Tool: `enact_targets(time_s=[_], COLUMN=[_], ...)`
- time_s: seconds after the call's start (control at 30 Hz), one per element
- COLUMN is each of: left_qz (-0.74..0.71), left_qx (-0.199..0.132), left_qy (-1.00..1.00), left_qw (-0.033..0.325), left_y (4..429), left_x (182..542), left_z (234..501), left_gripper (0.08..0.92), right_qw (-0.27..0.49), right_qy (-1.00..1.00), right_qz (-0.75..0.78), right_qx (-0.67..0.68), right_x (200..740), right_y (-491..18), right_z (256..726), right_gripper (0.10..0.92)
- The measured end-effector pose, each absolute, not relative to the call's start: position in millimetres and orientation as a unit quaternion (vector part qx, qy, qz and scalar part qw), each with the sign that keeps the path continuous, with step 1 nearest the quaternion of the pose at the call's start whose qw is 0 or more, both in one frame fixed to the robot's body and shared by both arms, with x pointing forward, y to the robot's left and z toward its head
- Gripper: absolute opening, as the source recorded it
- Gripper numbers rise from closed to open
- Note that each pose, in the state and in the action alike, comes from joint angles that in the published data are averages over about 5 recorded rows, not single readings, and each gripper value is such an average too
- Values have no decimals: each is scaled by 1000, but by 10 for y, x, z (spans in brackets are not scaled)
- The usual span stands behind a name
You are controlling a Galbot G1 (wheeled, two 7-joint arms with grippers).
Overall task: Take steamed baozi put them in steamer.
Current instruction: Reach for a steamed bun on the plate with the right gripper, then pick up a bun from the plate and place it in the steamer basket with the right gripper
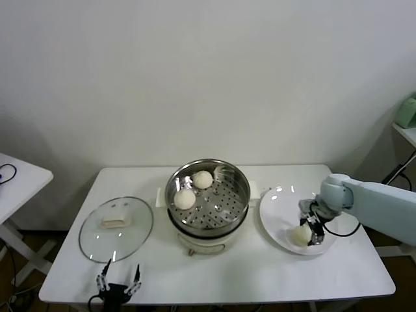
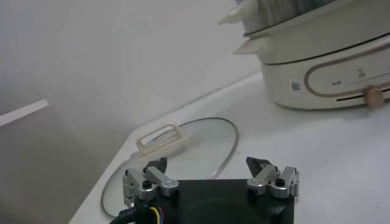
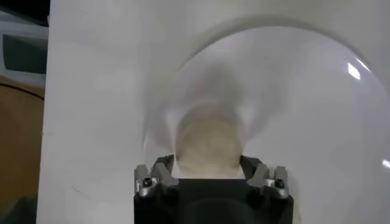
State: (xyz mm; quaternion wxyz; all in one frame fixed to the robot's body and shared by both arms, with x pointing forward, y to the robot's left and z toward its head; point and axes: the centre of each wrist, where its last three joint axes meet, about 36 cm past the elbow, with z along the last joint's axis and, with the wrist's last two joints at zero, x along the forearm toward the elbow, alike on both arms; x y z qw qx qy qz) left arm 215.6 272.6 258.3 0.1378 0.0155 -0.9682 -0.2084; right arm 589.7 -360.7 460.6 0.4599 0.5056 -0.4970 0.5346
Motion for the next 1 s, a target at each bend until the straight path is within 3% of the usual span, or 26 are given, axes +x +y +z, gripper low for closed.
enact_targets(time_s=[0.27,0.5,0.77,1.0], left_qz=[-209,-212,-213,-213], left_qx=[16,18,18,20], left_qy=[-968,-967,-967,-967], left_qw=[138,141,142,141], left_y=[2709,2712,2698,2704], left_x=[2137,2103,2098,2095], left_z=[2579,2573,2556,2545], left_gripper=[823,823,823,823], right_qw=[445,398,292,172], right_qy=[-497,-484,-467,-390], right_qz=[539,557,583,637], right_qx=[515,545,597,643], right_x=[5896,6009,6238,6189], right_y=[-3613,-3533,-3280,-2562], right_z=[4825,5459,6536,7169], right_gripper=[611,612,619,619])
